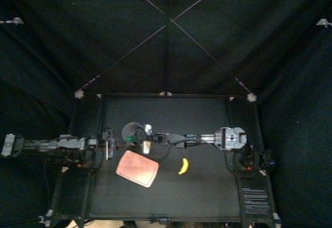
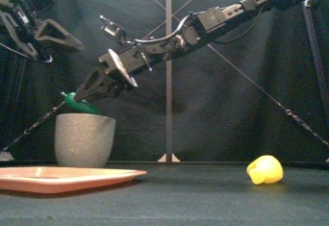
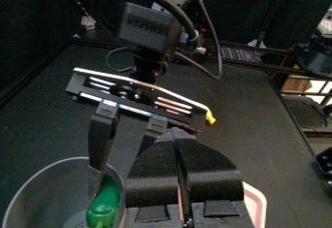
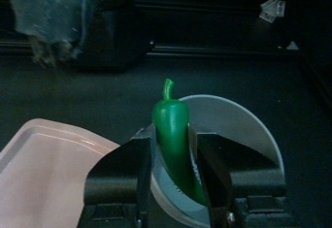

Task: Pick the green pepper then place it in the grey bowl
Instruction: Drop green pepper in the grey bowl and return to neutral

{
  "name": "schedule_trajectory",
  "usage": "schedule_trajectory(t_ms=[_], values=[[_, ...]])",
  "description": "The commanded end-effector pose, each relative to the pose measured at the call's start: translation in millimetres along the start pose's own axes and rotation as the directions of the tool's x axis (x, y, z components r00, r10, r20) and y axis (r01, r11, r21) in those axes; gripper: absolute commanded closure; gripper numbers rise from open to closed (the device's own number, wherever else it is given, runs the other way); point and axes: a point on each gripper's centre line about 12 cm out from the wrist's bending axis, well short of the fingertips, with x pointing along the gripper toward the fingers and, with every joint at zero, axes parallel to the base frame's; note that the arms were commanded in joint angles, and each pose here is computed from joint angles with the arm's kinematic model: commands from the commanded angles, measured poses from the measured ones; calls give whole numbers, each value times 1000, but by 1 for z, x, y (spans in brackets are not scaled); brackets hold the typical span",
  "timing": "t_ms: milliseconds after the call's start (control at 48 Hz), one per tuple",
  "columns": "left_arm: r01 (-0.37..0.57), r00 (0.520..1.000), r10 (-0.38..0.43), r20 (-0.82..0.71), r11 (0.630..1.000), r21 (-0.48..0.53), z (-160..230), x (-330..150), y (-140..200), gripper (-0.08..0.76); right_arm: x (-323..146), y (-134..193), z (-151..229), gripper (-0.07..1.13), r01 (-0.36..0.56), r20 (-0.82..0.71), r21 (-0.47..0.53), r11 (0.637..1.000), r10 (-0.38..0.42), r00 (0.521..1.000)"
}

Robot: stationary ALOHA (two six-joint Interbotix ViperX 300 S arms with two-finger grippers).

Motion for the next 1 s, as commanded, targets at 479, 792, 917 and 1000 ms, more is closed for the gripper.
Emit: schedule_trajectory(t_ms=[479,792,917,1000], values=[[-1,1000,1,9,1000,4,2,1,0,566,-13,-18,31,149,32,65,-10,999,-31,997],[-1,1000,1,9,1000,6,2,1,0,566,-73,-20,50,146,40,99,-59,997,-34,994],[-1,1000,1,8,1000,6,2,1,0,566,-105,-16,45,146,30,142,-46,998,-23,990],[-1,1000,1,8,1000,9,2,1,0,566,-126,-13,37,146,22,179,-32,999,-16,984]])
